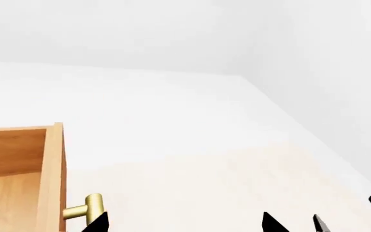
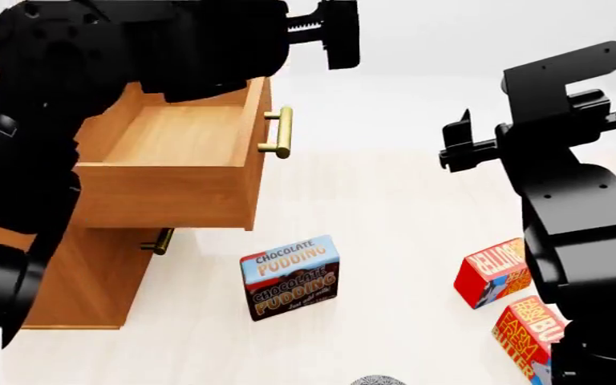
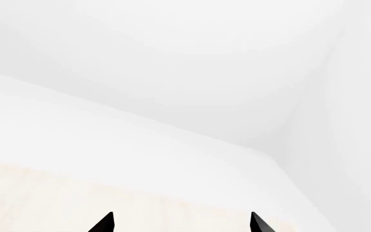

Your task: Put the bowl in the top drawer of the cabinet.

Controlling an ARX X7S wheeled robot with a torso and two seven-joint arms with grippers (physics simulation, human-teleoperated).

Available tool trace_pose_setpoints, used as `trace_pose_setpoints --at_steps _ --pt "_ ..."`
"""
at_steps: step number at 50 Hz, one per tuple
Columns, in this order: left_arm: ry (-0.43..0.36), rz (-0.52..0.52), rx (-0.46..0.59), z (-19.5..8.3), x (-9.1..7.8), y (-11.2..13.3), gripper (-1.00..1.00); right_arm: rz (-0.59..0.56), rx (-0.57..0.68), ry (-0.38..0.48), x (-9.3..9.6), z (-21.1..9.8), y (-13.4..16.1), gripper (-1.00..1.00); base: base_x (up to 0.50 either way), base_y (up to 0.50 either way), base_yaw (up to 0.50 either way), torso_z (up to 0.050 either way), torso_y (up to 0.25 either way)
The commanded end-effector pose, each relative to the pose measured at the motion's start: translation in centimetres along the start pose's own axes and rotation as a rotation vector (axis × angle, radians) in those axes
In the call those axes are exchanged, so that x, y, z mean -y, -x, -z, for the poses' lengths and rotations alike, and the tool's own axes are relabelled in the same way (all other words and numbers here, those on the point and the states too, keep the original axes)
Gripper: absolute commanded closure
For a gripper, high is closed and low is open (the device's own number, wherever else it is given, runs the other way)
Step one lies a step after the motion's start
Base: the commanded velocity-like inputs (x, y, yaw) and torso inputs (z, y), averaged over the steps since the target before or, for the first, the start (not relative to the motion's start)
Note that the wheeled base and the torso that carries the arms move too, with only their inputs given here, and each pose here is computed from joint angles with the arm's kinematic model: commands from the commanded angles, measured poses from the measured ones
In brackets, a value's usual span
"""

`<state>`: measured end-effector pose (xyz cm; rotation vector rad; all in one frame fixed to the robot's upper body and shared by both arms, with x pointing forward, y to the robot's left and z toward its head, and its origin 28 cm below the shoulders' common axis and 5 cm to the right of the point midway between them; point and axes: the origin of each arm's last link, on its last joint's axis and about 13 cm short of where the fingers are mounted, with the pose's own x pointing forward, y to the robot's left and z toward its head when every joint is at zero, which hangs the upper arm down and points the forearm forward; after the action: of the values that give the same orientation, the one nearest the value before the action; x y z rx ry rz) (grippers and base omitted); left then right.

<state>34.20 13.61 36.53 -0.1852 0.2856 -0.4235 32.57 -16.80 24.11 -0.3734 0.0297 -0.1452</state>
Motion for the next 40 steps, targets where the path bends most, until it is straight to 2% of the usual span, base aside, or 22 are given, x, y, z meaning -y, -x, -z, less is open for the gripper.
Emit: trace_pose_setpoints --at_steps 1,5,10,18,24,28,34,40 --pt "-0.025 0.103 0.145 -2.1 1.7 6.2 -1.0 -0.005 -0.001 0.007 -0.2 -0.1 0.1 -1.0 0.0 0.0 0.0 0.0 0.0" --pt "-0.036 0.129 0.177 -0.9 1.6 8.6 -1.0 0.001 -0.002 -0.003 -0.1 -0.3 0.1 -1.0 0.0 0.0 0.0 0.0 0.0" --pt "-0.022 0.13 0.177 1.5 0.5 10.3 -1.0 0.024 0.022 -0.03 0.6 -0.9 0.6 -1.0 0.0 0.0 0.0 0.0 0.0" --pt "0.016 0.17 0.122 6.1 -0.7 12.5 -1.0 0.088 0.074 0.008 1.1 -1.4 2.2 -1.0 0.0 0.0 0.0 0.0 0.0" --pt "0.033 0.199 0.046 9.5 -0.8 13.9 -1.0 0.125 0.114 -0.025 1.6 -1.5 3.3 -1.0 0.0 0.0 0.0 0.0 0.0" --pt "0.024 0.237 -0.008 11.7 -0.6 14.8 -1.0 0.14 0.112 -0.011 1.5 -0.9 3.7 -1.0 0.0 0.0 0.0 0.0 0.0" --pt "0.011 0.271 -0.092 14.6 -0.4 15.1 -1.0 0.156 0.11 0.008 1.4 -0.3 3.8 -1.0 0.0 0.0 0.0 0.0 0.0" --pt "0.067 0.224 -0.171 16.5 -1.4 13.3 -1.0 0.154 0.111 0.031 1.0 0.1 3.8 -1.0 0.0 0.0 0.0 0.0 0.0"
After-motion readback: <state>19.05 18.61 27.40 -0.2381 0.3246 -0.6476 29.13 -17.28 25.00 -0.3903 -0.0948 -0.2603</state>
